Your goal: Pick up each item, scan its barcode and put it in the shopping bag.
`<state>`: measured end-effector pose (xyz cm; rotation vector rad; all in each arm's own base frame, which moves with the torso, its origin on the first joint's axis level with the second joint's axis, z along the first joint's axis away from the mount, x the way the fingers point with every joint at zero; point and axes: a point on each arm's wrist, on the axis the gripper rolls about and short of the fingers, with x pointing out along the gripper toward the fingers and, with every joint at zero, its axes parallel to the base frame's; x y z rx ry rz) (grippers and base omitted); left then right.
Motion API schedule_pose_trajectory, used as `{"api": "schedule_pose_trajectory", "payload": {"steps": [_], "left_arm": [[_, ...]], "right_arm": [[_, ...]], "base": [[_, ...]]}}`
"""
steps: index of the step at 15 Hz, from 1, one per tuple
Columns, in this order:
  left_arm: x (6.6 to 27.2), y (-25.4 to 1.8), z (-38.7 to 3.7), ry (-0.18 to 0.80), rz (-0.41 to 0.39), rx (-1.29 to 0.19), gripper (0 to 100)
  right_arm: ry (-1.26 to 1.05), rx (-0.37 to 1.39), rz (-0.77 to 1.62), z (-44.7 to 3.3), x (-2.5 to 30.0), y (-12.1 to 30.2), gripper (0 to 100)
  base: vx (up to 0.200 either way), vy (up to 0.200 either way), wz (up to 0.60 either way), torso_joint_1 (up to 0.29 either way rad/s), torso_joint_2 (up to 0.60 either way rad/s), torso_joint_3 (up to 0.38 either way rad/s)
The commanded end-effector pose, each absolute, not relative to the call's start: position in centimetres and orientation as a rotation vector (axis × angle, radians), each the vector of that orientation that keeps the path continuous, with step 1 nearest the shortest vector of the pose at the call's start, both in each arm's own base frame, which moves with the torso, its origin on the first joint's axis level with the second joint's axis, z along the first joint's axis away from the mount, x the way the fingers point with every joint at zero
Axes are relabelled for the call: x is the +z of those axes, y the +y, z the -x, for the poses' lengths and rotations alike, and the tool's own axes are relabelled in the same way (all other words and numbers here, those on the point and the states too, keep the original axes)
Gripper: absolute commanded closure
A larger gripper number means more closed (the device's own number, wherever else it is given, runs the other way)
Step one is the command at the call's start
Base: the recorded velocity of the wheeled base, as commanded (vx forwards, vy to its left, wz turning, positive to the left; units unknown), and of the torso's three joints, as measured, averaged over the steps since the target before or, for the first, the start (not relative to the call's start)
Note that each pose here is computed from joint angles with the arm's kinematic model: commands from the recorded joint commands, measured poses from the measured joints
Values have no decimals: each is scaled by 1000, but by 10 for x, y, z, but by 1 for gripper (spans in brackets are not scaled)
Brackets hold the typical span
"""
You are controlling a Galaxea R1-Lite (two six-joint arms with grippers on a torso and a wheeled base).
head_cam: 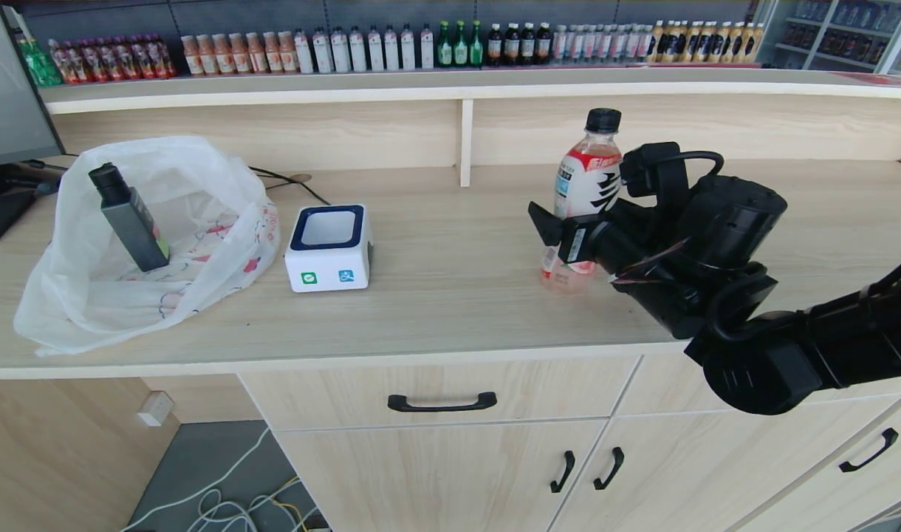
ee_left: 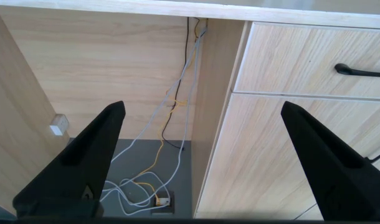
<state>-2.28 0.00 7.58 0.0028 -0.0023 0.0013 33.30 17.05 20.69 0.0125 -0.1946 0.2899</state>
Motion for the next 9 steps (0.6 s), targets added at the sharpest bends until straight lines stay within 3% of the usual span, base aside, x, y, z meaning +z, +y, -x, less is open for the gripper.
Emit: {"api": "schedule_pose_trajectory", "payload": {"steps": [1,5,6,9], "left_arm": [[76,0,23,-3,-3,2,0],[76,0,23,-3,-3,2,0],[76,0,23,-3,-3,2,0],[76,0,23,-3,-3,2,0]], "right_arm": [[-198,290,-13,-333,208,171,0],[-207,288,-16,-333,210,170,0],[-210,285,-17,-333,211,169,100],[-220,288,-24,-331,214,169,100]], "base": [[0,0,0,0,0,0],[0,0,0,0,0,0],[0,0,0,0,0,0],[0,0,0,0,0,0]]}}
